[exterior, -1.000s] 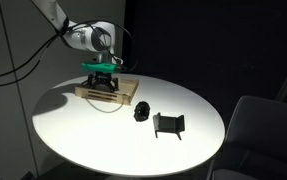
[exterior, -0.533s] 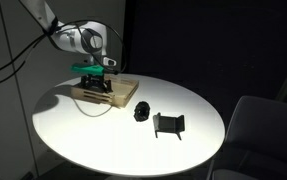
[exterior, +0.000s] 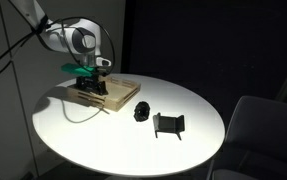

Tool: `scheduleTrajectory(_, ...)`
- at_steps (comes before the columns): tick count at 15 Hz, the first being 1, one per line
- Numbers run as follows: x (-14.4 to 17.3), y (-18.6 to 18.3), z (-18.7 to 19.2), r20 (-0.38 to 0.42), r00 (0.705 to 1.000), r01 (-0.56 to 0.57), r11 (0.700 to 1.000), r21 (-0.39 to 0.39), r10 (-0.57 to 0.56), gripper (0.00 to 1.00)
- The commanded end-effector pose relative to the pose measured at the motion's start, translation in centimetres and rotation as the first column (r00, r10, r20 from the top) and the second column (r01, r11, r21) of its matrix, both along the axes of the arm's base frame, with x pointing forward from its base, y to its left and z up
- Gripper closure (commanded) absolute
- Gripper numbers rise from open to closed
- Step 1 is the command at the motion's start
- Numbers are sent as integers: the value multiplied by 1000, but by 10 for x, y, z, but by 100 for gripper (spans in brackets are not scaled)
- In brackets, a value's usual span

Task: Move the tray towards the middle of the table

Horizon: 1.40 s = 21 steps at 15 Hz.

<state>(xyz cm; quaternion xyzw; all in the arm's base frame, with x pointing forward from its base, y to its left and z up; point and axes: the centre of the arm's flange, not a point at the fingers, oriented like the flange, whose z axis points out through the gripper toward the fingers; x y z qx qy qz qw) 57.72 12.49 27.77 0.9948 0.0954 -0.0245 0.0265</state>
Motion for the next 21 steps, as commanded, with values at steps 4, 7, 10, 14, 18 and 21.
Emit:
scheduleTrajectory(4,-31,-9,25,31,996,85,996,-25,-84,0)
scheduleTrajectory(7,-35,-11,29,33,994,100,995,-28,-99,0)
scheduleTrajectory(10,-30,-12,32,51,994,94,995,-25,-93,0)
scheduleTrajectory(14,-9,-13,45,102,992,74,997,-7,-73,0)
scheduleTrajectory(18,19,-15,78,172,984,58,998,-12,-55,0)
scheduleTrajectory(21,37,-18,113,208,974,103,993,-50,-91,0)
